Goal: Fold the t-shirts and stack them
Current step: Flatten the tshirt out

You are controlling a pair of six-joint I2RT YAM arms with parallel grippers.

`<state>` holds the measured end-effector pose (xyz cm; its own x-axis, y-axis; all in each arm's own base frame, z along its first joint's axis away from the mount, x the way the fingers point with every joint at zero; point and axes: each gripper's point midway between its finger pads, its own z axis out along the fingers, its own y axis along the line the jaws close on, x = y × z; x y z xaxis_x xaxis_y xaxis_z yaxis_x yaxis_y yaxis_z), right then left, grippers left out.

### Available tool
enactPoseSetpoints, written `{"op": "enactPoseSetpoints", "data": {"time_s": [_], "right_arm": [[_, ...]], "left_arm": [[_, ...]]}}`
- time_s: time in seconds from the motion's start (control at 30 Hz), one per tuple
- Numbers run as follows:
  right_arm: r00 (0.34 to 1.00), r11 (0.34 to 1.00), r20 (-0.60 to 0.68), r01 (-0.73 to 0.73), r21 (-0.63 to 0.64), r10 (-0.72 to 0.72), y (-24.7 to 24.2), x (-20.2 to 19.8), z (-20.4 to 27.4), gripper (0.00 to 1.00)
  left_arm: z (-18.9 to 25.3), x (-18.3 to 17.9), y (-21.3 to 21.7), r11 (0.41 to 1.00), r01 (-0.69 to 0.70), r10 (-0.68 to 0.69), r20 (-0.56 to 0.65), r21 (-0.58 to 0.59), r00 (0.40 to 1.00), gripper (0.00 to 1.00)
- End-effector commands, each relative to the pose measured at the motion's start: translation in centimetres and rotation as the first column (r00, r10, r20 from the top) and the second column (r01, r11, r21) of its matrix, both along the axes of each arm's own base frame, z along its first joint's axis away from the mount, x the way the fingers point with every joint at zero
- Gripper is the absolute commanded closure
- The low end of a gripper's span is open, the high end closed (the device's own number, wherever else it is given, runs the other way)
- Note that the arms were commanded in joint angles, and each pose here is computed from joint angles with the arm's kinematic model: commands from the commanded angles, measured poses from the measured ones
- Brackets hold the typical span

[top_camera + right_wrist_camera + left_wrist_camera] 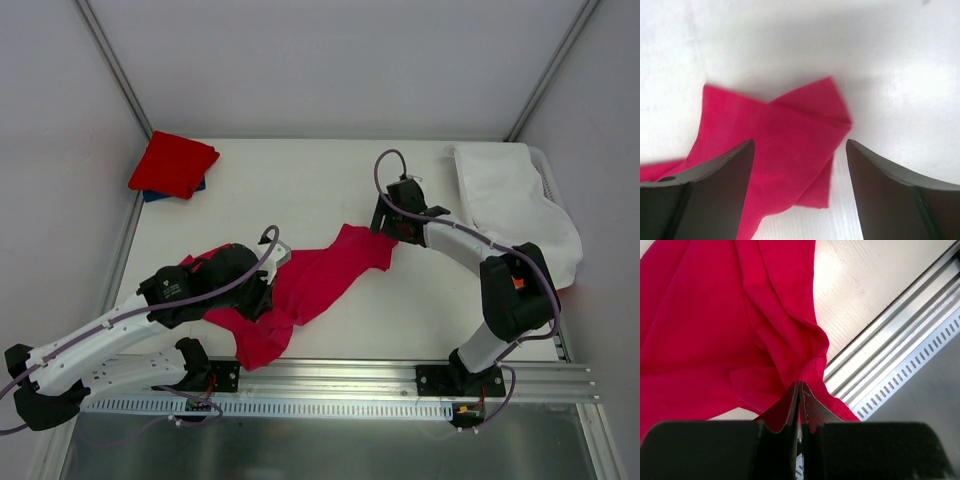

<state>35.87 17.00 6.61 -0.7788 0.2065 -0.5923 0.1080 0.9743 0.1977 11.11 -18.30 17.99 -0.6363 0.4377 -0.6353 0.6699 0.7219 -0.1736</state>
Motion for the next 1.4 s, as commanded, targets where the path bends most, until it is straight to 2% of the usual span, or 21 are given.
{"op": "enactPoseSetpoints", "data": {"time_s": [0.0,0.27,0.57,0.67,0.93,1.07,1.37], "right_arm": [[0.997,0.998,0.057,0.058,0.008,-0.058,-2.3,2.1,2.6,0.22],[0.989,0.989,-0.012,0.148,0.009,-0.148,-5.5,4.4,-0.5,0.23],[0.990,0.984,-0.065,0.129,0.121,-0.122,-2.9,5.0,-3.1,0.27],[0.994,0.988,-0.052,0.104,0.110,-0.099,-1.9,5.5,-2.9,0.27],[0.995,0.994,0.066,0.067,0.092,-0.073,-0.5,8.4,3.6,0.27],[0.995,0.993,0.098,0.014,0.114,-0.025,1.9,8.1,5.7,0.27],[0.998,0.990,0.045,-0.056,0.127,0.051,7.0,6.0,3.1,0.27]], "left_arm": [[0.3,0.0,-1.0,0.998,0.036,-0.035,0.025,-0.046,0.999,1.00],[0.0,0.1,-1.2,0.998,0.040,-0.038,0.032,-0.058,0.999,1.00],[-0.4,0.0,-1.3,0.998,0.026,-0.025,0.017,-0.059,1.000,1.00],[-0.6,0.0,-1.3,0.998,0.024,-0.023,0.013,-0.056,1.000,1.00],[-1.4,0.2,-1.4,0.999,0.018,-0.018,0.004,-0.040,1.000,1.00],[-2.0,0.4,-1.4,0.999,0.017,-0.016,0.007,-0.029,1.000,1.00],[-2.2,0.5,-1.2,0.999,0.005,-0.004,0.023,-0.037,1.000,1.00]]}}
